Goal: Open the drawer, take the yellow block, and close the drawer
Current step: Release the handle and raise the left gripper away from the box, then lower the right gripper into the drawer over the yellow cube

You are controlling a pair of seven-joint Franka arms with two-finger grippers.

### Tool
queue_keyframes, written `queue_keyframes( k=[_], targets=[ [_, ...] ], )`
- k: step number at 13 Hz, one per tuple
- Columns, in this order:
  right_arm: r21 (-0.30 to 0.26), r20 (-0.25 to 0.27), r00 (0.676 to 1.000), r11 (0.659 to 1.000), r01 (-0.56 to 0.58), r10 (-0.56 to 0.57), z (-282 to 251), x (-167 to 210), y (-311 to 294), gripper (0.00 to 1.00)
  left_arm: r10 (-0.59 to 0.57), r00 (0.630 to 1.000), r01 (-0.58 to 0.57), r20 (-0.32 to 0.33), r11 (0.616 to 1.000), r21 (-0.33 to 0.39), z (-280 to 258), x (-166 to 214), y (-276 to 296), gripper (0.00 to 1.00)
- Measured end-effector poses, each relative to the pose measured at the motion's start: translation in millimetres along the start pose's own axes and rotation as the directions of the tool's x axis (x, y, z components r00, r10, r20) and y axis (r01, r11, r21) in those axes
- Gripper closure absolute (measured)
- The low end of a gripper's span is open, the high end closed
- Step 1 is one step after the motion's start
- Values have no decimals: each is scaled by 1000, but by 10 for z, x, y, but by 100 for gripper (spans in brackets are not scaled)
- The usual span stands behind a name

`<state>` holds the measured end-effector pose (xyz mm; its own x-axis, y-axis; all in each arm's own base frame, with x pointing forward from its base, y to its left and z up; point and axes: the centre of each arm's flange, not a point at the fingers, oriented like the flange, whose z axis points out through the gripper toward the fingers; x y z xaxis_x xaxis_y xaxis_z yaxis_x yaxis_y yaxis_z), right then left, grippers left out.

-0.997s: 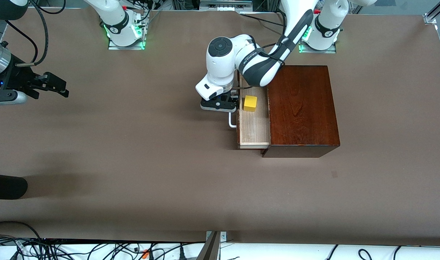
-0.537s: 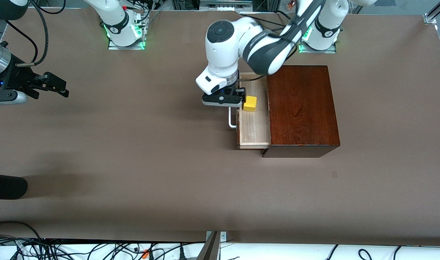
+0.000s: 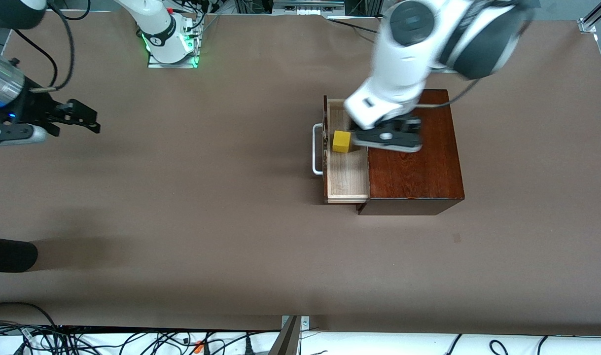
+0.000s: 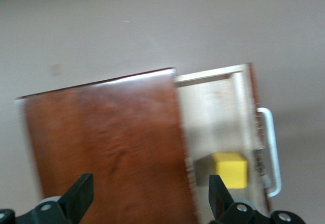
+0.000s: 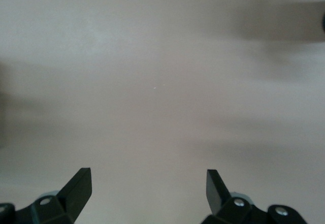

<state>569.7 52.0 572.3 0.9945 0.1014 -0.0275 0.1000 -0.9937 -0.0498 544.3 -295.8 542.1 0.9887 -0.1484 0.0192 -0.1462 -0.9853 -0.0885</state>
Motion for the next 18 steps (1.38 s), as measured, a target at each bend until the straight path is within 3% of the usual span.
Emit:
queue_keyframes(
  k=[4, 6, 10, 13, 16, 18],
  targets=[
    [38, 25, 990, 989, 140, -141, -2, -38, -754, 0, -27, 999, 28, -17, 999, 29, -475, -185, -1163, 0],
    [45, 48, 953, 954, 297, -299, 34, -164, -1353, 0, -21, 1000, 20, -9, 999, -30, -510, -228, -1920, 0],
    [50, 6, 758, 757, 651, -652, -10, -384, -2407, 0, -25, 1000, 26, 11, 996, -87, -343, -332, -3034, 0],
    [48, -37, 619, 617, 785, -785, 180, -461, -3314, 0, -41, 999, 43, 24, 995, -88, -292, -336, -3087, 0],
    [-28, -57, 484, 486, 873, -873, 709, -522, -4186, 0, -102, 993, 106, 51, 991, -87, -271, -340, -3013, 0],
    [-51, -51, 418, 420, 906, -907, 1075, -597, -4623, 0, -110, 992, 115, 63, 990, -86, -281, -338, -2908, 0]
  ],
)
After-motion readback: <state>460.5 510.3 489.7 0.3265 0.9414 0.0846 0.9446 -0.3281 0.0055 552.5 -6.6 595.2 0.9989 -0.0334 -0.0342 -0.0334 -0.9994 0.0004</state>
